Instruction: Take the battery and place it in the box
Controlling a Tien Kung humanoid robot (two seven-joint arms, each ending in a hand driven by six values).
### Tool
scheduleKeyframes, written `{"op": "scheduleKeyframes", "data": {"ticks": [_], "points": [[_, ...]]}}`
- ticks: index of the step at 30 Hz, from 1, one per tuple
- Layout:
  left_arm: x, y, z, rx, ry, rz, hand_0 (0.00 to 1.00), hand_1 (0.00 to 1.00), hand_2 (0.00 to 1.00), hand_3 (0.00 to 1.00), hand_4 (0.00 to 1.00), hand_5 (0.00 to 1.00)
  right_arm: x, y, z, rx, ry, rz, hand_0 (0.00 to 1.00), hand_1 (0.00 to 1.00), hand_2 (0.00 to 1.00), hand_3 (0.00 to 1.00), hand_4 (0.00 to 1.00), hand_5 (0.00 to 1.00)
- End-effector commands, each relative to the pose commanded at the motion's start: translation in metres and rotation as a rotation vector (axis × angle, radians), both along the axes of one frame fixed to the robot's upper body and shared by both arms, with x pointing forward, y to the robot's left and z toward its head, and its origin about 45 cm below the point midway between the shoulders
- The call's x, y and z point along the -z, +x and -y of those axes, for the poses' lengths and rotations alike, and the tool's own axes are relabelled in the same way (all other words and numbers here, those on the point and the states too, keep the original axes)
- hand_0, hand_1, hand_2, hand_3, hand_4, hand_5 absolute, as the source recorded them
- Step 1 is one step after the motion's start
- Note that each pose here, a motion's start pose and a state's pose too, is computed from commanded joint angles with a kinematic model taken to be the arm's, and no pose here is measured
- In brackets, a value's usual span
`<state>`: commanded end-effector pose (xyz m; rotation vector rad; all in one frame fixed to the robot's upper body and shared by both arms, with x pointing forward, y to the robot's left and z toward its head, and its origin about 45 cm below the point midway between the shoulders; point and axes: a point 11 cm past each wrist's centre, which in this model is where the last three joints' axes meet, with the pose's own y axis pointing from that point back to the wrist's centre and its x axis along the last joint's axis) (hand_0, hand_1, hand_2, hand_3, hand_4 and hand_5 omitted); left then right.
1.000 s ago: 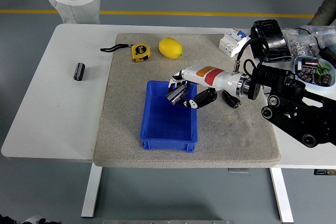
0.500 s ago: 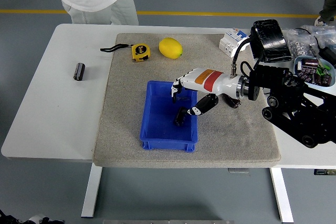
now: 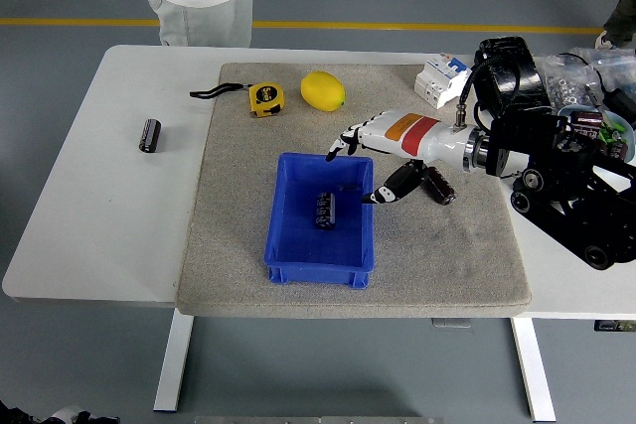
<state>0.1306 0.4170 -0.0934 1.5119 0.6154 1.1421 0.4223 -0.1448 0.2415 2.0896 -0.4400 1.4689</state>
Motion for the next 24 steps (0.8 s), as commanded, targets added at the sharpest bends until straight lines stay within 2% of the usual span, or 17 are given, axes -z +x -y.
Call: {"op": "scheduleKeyframes", "data": {"ticks": [4,6,14,16,17,24], "points": [[0.001,-0.0024,-0.001,0.001,0.003,-0.006,0.747,0.701,0.707,0.567,0.606,0.527,0.000,0.005,0.019,0.020,-0.049,0.024,0.613,0.665,0.756,0.740,0.880,0.233],[0.000,-0.0025,-0.001,0.003,0.004,-0.005,0.747,0.701,0.707,0.567,0.606,0.528,0.003,0.006,0.025,0.029,-0.068,0.028,0.614,0.662,0.754,0.758,0.920,0.226],[0.000,-0.0006,-0.002,0.011,0.003,-0.003,0.747,0.701,0.706,0.568,0.605,0.527,0.029,0.011,0.054,0.059,-0.200,0.054,0.634,0.674,0.766,0.779,0.933,0.225],[0.000,-0.0006,-0.001,0.013,0.002,-0.005,0.747,0.701,0.706,0.568,0.605,0.527,0.033,0.013,0.057,0.068,-0.220,0.056,0.634,0.674,0.766,0.779,0.933,0.225],[0.000,-0.0004,0.000,0.014,0.001,-0.006,0.747,0.700,0.707,0.568,0.605,0.527,0.036,0.014,0.059,0.074,-0.230,0.055,0.700,0.720,0.813,0.851,0.929,0.215],[0.000,0.0013,0.002,0.020,-0.003,-0.006,0.747,0.700,0.707,0.567,0.605,0.527,0.050,0.022,0.079,0.137,-0.278,0.036,0.718,0.730,0.819,0.862,0.930,0.217]]}}
